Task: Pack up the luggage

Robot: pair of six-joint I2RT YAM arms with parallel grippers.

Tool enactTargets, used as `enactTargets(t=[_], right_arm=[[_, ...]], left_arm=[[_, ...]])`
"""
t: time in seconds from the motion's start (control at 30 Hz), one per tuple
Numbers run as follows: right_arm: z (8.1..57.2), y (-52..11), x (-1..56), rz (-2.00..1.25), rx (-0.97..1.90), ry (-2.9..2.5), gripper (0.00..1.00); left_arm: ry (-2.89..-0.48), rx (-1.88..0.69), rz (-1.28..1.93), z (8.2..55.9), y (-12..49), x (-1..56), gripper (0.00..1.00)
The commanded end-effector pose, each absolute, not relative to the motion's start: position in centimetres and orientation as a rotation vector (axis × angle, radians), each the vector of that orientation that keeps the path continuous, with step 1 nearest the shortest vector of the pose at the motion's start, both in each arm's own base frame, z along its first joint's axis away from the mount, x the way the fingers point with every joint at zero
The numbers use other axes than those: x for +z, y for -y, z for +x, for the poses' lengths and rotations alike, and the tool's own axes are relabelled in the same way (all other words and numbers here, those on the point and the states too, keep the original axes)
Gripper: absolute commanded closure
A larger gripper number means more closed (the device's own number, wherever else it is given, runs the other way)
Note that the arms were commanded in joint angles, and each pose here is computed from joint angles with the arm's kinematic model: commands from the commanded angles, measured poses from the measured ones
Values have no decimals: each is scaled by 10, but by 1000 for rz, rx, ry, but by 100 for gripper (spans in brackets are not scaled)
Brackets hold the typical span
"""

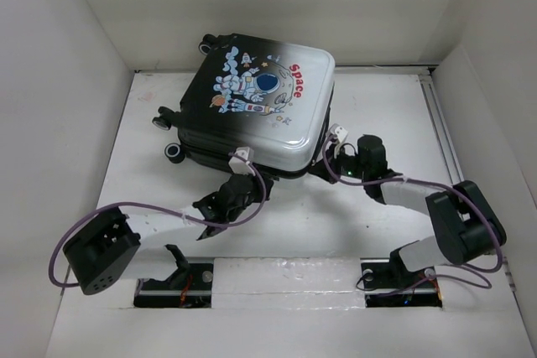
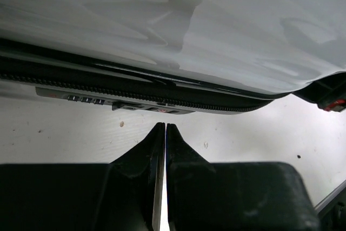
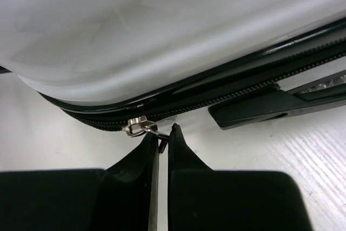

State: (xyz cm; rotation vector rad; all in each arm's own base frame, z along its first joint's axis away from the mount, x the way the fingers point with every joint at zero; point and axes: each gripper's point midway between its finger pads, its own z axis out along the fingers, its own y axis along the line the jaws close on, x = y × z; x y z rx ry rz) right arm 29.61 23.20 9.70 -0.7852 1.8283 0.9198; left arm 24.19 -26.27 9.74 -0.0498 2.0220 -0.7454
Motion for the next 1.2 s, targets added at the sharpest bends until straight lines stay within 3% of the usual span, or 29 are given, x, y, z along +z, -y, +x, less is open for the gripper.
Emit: enactTargets(t=[0.0, 0.13, 0.53, 0.83, 1.1, 1.17], right_arm=[[306, -243, 134, -791, 890, -1666, 100], [280, -250, 143, -777, 897, -1660, 100], [188, -260, 96, -702, 801, -1990, 100], [192, -325, 136, -711, 794, -1949, 100], [213, -348, 153, -484, 785, -1874, 100], [213, -349, 157, -450, 828, -1830, 100]], left_arm=[[-1957, -792, -54, 252, 276, 119, 100], [-1925, -818, -63, 257, 282, 130, 100], [-1900, -857, -57, 276, 312, 142, 100], [-1874, -965, -1, 270, 330, 161, 100], [-1811, -999, 25, 255, 309, 188, 100], [-1799, -995, -2, 253, 302, 194, 95]])
